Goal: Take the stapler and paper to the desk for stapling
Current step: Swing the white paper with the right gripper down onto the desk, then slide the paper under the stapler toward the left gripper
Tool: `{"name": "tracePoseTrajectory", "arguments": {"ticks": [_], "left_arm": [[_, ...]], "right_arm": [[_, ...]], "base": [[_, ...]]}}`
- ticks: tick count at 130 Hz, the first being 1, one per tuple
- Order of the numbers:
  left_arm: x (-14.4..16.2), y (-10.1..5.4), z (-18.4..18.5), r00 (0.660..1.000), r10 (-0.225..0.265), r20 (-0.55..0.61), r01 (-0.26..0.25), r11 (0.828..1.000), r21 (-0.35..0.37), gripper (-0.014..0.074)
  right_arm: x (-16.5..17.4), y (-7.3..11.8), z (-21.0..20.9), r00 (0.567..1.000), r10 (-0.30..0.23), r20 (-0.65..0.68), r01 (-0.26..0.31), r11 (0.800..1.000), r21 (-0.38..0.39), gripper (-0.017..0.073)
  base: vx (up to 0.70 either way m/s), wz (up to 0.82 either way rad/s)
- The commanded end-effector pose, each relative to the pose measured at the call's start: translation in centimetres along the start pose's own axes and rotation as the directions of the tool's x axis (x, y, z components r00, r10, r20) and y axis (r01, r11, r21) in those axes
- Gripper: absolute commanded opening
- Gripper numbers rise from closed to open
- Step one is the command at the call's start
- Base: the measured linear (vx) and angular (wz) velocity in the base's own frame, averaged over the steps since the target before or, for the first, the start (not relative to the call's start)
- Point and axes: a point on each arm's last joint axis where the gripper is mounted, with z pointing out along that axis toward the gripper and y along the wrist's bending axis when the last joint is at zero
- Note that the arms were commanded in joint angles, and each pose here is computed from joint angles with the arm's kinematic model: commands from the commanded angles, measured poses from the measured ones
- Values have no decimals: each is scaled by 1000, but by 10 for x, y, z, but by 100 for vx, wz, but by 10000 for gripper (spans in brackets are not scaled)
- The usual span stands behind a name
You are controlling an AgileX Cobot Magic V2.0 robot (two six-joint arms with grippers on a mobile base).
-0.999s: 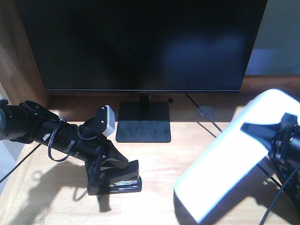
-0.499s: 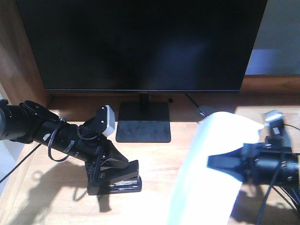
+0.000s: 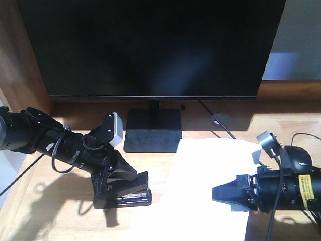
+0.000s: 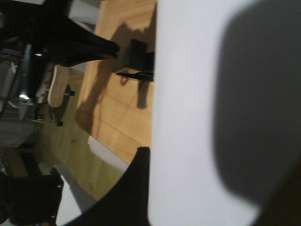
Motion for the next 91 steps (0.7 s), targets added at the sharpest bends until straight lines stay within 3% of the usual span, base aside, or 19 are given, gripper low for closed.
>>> {"name": "tracePoseTrajectory", "arguments": {"ticks": [1,32,53,91], "left_arm": [[-19,-4,-11,998,9,69,-9,1000,-8,-8],[-19,-4,-11,998,9,69,-9,1000,-8,-8],[-19,-4,-11,998,9,69,-9,1000,-8,-8],[-19,-4,-11,998,9,69,-9,1000,-8,-8]], "right_arm": [[-4,-3,2,997,-72,-20,72,997,13,-3],[-5,-18,14,993,-110,-35,110,994,1,-3],[-5,-16,15,985,-173,-24,172,984,-54,-3],[-7,-13,15,981,-196,4,195,977,-85,-3]], "base": [[0,0],[0,0],[0,0],[0,0]]}}
